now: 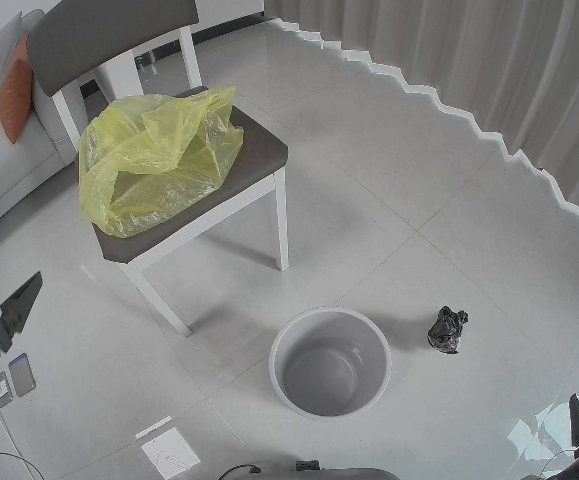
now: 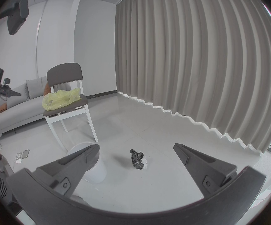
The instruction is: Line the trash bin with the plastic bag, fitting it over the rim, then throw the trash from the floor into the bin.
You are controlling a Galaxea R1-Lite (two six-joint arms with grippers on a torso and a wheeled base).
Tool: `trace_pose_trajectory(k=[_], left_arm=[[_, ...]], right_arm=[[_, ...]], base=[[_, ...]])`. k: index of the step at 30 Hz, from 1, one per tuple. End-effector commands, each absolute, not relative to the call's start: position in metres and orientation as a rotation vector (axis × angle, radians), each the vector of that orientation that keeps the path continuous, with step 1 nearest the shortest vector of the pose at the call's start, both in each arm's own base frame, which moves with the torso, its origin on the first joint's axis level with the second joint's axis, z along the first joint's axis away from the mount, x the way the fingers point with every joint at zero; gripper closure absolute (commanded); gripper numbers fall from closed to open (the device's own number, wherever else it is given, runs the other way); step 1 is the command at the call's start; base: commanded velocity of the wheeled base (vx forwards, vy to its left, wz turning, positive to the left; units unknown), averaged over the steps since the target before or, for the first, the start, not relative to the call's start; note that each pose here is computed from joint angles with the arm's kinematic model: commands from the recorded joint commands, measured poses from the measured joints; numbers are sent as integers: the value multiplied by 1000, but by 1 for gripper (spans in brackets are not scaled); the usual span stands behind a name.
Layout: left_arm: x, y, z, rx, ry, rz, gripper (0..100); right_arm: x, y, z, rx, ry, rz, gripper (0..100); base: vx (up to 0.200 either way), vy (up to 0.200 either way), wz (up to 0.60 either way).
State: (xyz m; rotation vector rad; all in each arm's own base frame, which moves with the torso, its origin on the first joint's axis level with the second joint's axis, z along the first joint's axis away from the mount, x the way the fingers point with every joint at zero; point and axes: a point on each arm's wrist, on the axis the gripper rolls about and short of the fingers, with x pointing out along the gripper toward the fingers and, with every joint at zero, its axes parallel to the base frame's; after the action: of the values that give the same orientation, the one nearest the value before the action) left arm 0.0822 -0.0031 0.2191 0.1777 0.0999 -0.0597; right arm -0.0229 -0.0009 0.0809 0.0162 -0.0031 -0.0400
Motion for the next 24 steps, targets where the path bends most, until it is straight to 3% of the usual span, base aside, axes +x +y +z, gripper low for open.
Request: trace_pose_trajectory(k=[1, 10, 24], left_arm=[[183, -18, 230, 322, 214, -40, 0], [237, -32, 236, 360, 260, 62, 0], [263, -46, 233, 385, 286, 76, 0]], right_arm=[[-22, -1, 76, 20, 4, -43, 0], [-22, -1, 76, 21, 4, -45, 0], [-22, -1, 76, 21, 4, -41, 0]], base=[[0, 0, 0], [0, 0, 0], [0, 0, 0]])
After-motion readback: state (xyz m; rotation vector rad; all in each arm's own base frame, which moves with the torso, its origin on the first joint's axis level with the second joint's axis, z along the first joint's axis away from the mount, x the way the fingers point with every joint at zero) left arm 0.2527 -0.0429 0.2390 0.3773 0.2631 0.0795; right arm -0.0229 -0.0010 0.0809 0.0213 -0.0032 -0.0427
